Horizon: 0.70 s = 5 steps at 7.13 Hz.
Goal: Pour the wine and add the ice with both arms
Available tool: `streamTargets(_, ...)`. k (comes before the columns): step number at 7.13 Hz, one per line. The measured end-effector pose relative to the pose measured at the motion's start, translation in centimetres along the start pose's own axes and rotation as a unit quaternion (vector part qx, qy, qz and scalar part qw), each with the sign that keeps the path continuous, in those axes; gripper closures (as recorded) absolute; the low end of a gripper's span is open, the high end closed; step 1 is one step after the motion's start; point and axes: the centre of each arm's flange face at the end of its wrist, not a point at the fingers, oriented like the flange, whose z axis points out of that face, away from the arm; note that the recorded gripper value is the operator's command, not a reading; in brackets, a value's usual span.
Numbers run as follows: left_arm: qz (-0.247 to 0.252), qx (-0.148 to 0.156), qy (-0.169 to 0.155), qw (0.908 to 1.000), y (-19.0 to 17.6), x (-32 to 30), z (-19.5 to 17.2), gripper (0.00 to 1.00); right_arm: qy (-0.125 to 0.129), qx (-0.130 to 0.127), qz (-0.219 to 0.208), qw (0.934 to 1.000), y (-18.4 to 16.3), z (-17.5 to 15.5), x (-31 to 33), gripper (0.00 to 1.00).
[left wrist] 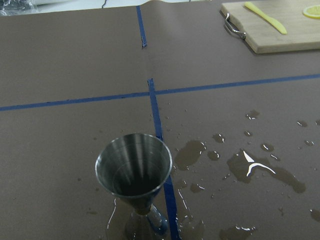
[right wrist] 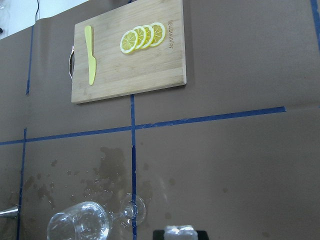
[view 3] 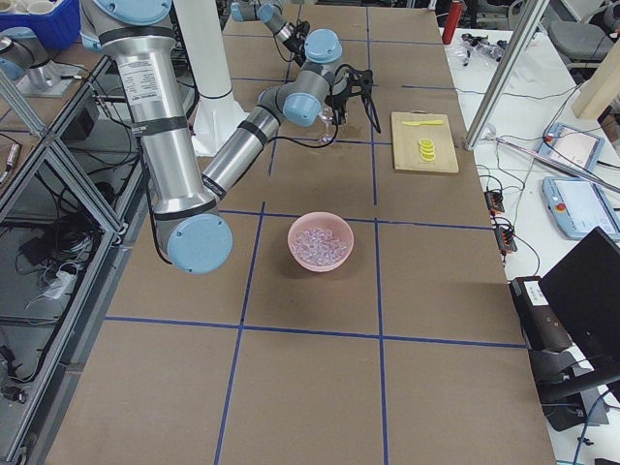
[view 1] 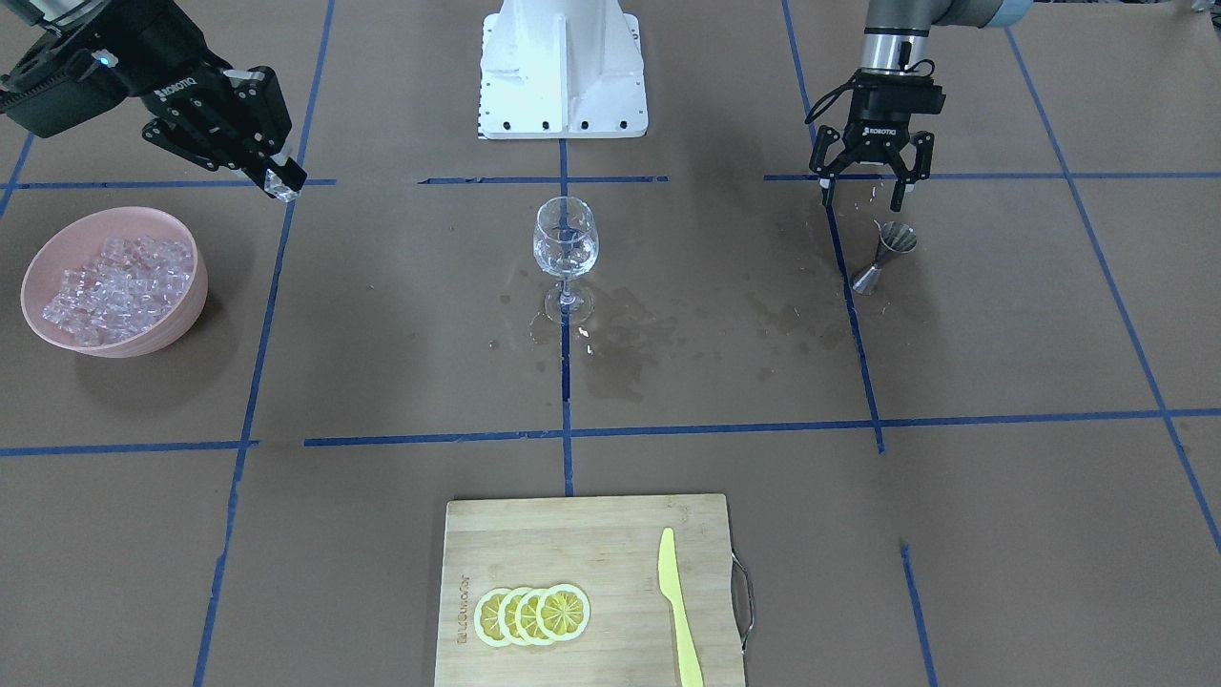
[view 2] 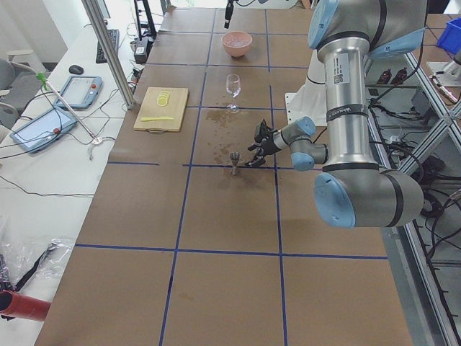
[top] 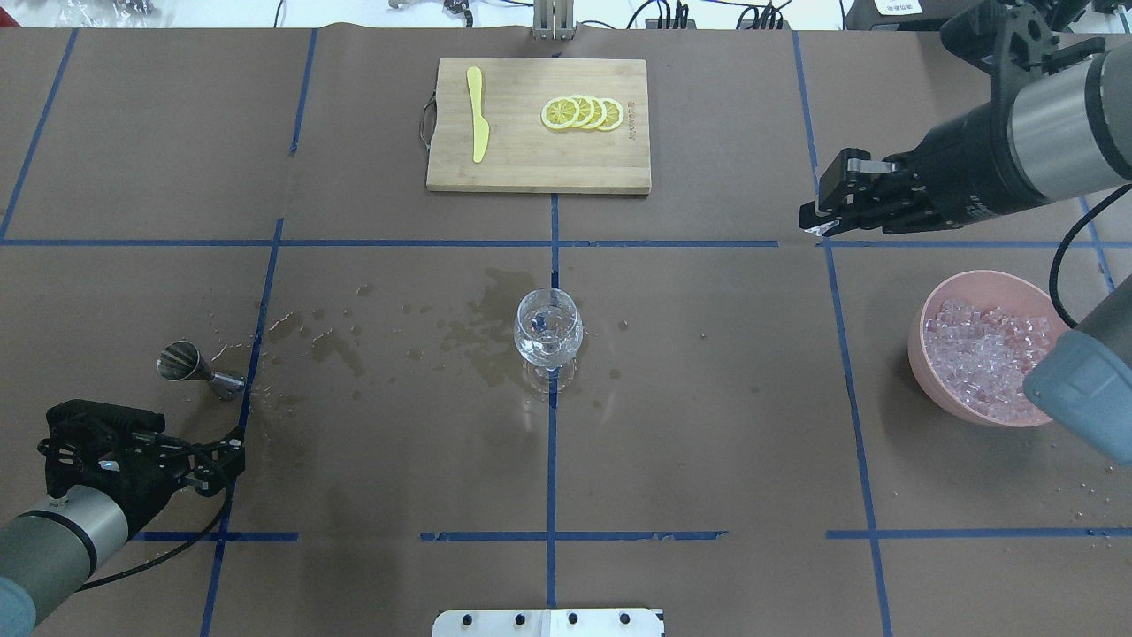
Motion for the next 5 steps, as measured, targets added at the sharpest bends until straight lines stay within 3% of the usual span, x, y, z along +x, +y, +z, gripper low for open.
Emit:
streamTargets(3,0.006,-0.093,0.003,0.9956,-0.3,0.1,-2.4,0.00,-0.006,0.008,0.005,0.9999,1.7,2.1,-2.9,1.00)
streamTargets(5,0.007,-0.126,-0.012,0.9920,-1.3,-0.6,-3.4,0.00,-0.010,0.012,0.007,0.9998,3.8,4.1,-5.2,1.00)
